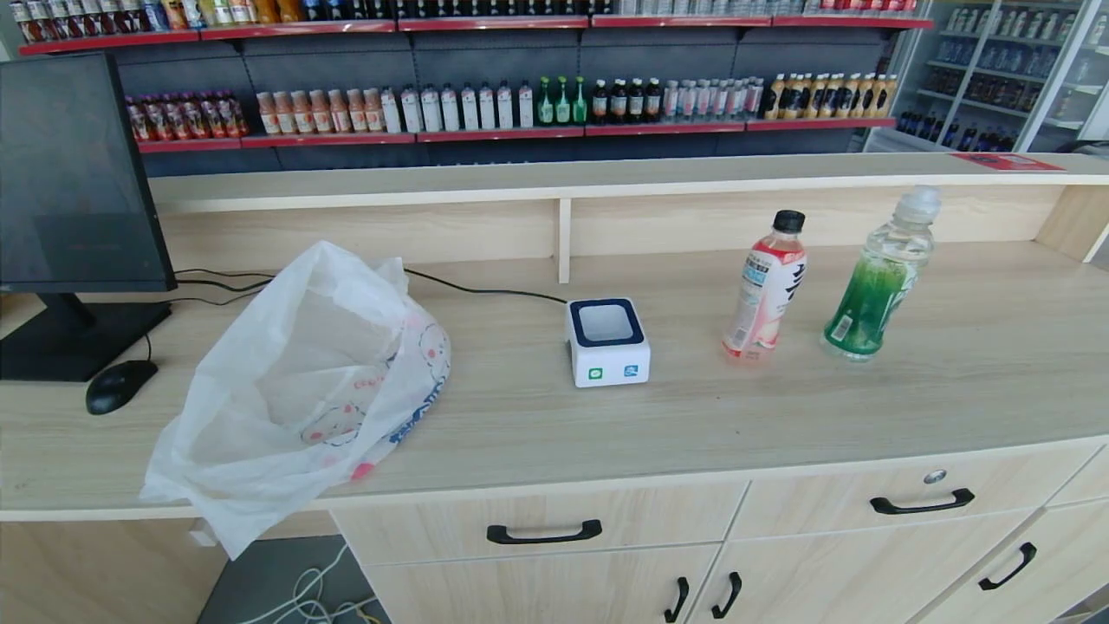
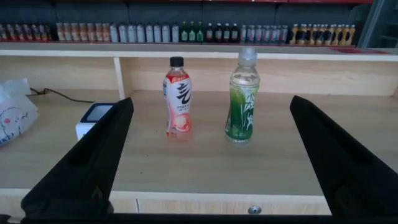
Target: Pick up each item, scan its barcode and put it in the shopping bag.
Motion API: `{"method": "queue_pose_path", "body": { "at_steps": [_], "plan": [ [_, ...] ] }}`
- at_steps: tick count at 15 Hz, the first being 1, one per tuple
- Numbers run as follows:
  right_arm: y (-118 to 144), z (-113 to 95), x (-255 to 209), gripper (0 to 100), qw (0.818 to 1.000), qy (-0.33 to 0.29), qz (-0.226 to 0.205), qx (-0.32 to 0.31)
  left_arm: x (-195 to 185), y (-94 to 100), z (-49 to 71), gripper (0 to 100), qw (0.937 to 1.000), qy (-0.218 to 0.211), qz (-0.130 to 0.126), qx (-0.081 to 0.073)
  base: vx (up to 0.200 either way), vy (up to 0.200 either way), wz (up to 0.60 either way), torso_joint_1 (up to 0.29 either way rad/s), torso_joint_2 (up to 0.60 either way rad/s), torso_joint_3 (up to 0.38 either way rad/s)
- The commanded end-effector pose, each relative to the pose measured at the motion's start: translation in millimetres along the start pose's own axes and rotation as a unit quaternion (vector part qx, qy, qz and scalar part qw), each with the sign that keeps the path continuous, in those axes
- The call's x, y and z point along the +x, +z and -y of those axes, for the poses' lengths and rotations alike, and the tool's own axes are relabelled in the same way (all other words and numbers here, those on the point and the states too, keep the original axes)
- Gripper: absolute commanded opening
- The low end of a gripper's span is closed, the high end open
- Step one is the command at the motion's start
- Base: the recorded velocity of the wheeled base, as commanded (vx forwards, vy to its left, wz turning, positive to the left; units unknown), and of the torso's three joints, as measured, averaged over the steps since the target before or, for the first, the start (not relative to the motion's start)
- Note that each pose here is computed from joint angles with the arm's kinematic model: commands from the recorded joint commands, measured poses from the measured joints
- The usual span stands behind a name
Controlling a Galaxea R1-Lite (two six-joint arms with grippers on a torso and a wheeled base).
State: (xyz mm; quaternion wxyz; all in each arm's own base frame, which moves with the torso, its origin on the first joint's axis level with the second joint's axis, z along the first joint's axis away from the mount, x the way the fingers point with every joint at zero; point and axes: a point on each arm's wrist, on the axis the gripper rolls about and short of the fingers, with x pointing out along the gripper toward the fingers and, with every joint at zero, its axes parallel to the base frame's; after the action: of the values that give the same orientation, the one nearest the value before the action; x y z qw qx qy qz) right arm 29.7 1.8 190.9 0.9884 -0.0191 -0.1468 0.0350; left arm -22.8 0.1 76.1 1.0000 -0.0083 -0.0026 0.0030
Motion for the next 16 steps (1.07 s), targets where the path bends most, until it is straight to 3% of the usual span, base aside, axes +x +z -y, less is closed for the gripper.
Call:
{"method": "queue_pose_path", "body": {
  "at_steps": [1, 2, 7, 11, 16],
  "plan": [
    [-11, 2, 104, 100, 1.0, 0.015, 0.005, 0.004, 0, 0.1, 0.0, 100, 1.0, 0.0, 0.0, 0.0, 0.0, 0.0, 0.0, 0.0, 0.0, 0.0],
    [-11, 2, 137, 100, 1.0, 0.017, 0.025, 0.003, 0, 0.1, 0.0, 100, 1.0, 0.0, 0.001, 0.0, 0.0, 0.0, 0.0, 0.0, 0.0, 0.0],
    [-27, -11, 196, 100, 0.999, 0.038, 0.013, 0.01, 0, 0.1, 0.0, 100, 1.0, 0.0, 0.001, 0.0, 0.0, 0.0, 0.0, 0.0, 0.0, 0.0],
    [-53, -34, 249, 100, 0.999, 0.048, 0.007, 0.023, 0, 0.1, 0.0, 100, 1.0, 0.0, 0.0, 0.0, 0.0, 0.0, 0.0, 0.0, 0.0, 0.0],
    [-96, -39, 260, 100, 0.996, 0.078, -0.046, 0.027, 0, 0.1, 0.0, 100, 1.0, 0.0, 0.001, 0.0, 0.0, 0.0, 0.0, 0.0, 0.0, 0.0]
  ]
}}
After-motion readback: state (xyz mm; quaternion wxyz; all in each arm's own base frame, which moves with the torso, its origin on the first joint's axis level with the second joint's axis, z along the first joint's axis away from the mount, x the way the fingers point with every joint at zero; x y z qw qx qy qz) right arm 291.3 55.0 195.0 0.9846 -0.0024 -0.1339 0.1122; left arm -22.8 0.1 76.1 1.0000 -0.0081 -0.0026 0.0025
